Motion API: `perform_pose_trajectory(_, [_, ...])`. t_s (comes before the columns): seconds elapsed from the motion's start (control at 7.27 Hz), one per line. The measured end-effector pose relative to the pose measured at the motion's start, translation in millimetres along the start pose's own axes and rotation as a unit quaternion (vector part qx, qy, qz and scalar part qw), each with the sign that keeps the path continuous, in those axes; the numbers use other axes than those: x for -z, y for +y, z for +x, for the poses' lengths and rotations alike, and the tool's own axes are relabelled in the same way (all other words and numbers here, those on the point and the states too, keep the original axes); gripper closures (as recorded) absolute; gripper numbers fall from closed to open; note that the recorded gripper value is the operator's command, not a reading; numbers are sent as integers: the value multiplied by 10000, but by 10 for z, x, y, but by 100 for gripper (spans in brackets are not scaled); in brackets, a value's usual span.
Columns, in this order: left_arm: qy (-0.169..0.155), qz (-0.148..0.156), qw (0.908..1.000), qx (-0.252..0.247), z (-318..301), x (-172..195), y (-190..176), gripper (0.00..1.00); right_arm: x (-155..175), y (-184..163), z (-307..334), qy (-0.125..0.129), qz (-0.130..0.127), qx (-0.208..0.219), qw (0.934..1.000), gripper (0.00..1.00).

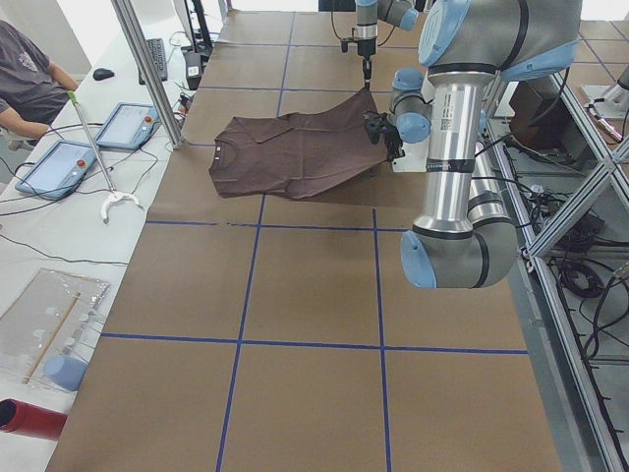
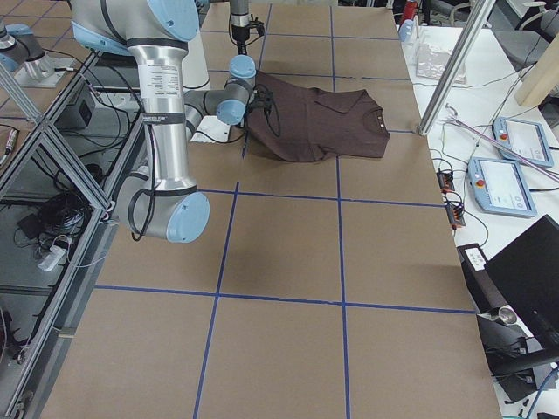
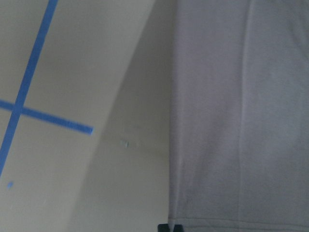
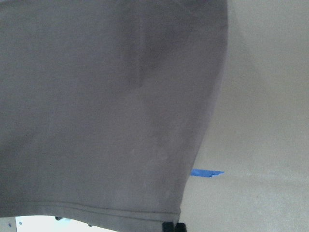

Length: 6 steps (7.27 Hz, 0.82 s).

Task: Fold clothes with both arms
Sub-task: 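Lift the hem with both grippers and fold it toward the collar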

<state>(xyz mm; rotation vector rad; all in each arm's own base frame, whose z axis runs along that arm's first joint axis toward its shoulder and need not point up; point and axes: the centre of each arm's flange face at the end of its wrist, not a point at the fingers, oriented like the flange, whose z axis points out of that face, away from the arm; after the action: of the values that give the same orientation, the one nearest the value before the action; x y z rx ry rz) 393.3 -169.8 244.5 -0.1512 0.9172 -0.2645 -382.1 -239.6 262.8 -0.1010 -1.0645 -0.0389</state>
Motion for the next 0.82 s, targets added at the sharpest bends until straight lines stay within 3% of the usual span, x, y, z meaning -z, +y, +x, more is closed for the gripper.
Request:
perform_pose_trajectory(0.14, [-8,-15,10000,-68,6,15,-6,100,-6,-1,-6,0,23,26,10000,100])
perform_pose_trajectory(0.41, [83,304,9994,-108,117,53,-372,100,32,-279,14,34,394,124,9991,100])
perform_pose_trajectory(0.82, [347,1125,9928,-226,638,104,-1577,100,222,-1381,-137,2,1175,-252,9928,100])
